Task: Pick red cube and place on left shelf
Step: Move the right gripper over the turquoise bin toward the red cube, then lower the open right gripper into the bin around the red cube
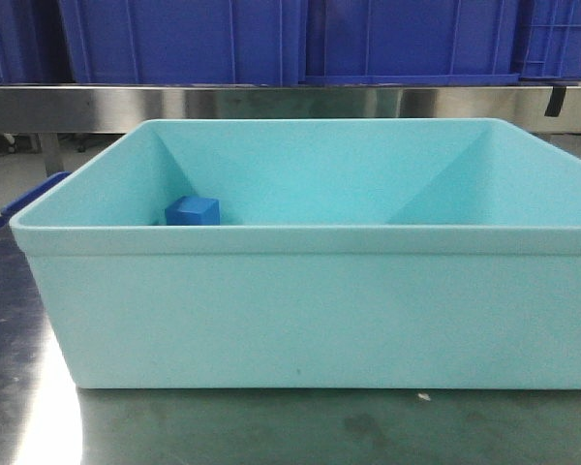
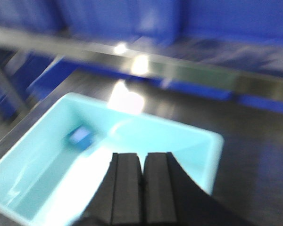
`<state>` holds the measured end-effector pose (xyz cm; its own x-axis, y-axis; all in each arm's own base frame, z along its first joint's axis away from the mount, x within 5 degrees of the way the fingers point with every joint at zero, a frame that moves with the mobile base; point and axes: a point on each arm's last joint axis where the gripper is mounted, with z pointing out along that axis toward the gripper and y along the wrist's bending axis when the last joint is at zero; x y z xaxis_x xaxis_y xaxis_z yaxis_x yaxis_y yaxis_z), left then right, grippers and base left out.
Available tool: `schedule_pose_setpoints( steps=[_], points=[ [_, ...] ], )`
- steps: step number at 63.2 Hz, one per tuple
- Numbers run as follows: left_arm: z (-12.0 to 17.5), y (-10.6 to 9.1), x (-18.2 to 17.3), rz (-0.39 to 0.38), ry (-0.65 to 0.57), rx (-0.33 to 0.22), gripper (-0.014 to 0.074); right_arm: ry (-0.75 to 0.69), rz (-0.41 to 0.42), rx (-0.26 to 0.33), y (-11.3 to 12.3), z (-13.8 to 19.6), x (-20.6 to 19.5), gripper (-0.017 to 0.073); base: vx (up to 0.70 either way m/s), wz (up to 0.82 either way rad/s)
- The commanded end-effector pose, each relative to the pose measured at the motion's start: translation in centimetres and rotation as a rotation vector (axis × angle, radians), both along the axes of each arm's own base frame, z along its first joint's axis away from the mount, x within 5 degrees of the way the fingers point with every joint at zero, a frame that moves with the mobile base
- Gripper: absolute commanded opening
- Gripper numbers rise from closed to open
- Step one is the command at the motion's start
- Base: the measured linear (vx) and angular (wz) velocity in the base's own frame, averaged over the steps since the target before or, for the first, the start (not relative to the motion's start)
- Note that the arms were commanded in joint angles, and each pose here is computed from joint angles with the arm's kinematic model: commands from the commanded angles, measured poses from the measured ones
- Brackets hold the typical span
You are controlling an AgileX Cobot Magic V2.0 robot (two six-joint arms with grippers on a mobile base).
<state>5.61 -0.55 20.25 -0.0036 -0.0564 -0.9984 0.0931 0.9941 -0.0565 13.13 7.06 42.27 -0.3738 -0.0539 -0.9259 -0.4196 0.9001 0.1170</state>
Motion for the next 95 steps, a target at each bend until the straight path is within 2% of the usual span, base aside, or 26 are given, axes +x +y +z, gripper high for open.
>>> schedule_pose_setpoints(
  steps=[1,5,10,17,25,30,39,49,59,70,79,89,95],
  points=[
    [0.1,0.1,0.0,0.003,-0.075,-0.016,0.0101,-0.012,0.103,0.013,3.5,1.5,2.5,0.0054,0.0,0.0],
    [0.1,0.1,0.0,0.003,-0.075,-0.016,0.0101,0.043,0.153,-0.004,6.1,1.0,4.1,0.0054,0.0,0.0],
    [0.1,0.1,0.0,0.003,-0.075,-0.016,0.0101,0.143,0.169,-0.031,9.1,-0.2,6.4,0.0054,0.0,0.0],
    [0.1,0.1,0.0,0.003,-0.075,-0.016,0.0101,0.312,0.131,-0.073,12.2,-2.5,9.7,0.0055,0.0,0.0],
    [0.1,0.1,0.0,0.003,-0.075,-0.016,0.0101,0.473,0.079,-0.136,14.5,-4.5,12.6,0.0062,0.0,0.0],
    [0.1,0.1,0.0,0.003,-0.075,-0.016,0.0101,0.539,0.059,-0.186,15.5,-5.6,13.8,0.0111,0.0,0.0],
    [0.1,0.1,0.0,0.003,-0.075,-0.016,0.0101,0.609,0.023,-0.235,16.0,-6.8,14.7,0.0279,0.0,0.0],
    [0.1,0.1,0.0,0.003,-0.075,-0.016,0.0101,0.601,-0.083,-0.262,15.3,-7.0,15.1,0.0475,0.0,0.0],
    [0.1,0.1,0.0,0.003,-0.075,-0.016,0.0101,0.628,-0.173,-0.291,14.8,-7.8,15.4,0.0585,0.0,0.0],
    [0.1,0.1,0.0,0.003,-0.075,-0.016,0.0101,0.722,-0.177,-0.268,15.6,-10.4,15.5,0.0603,0.0,0.0],
    [0.1,0.1,0.0,0.003,-0.075,-0.016,0.0101,0.783,-0.169,-0.278,16.3,-13.2,15.9,0.0603,0.0,0.0],
    [0.1,0.1,0.0,0.003,-0.075,-0.016,0.0101,0.807,-0.188,-0.298,15.9,-15.5,16.5,0.0603,0.0,0.0],
    [0.1,0.1,0.0,0.003,-0.075,-0.016,0.0101,0.804,-0.202,-0.285,15.4,-15.8,17.1,0.0603,0.0,0.0]
  ],
)
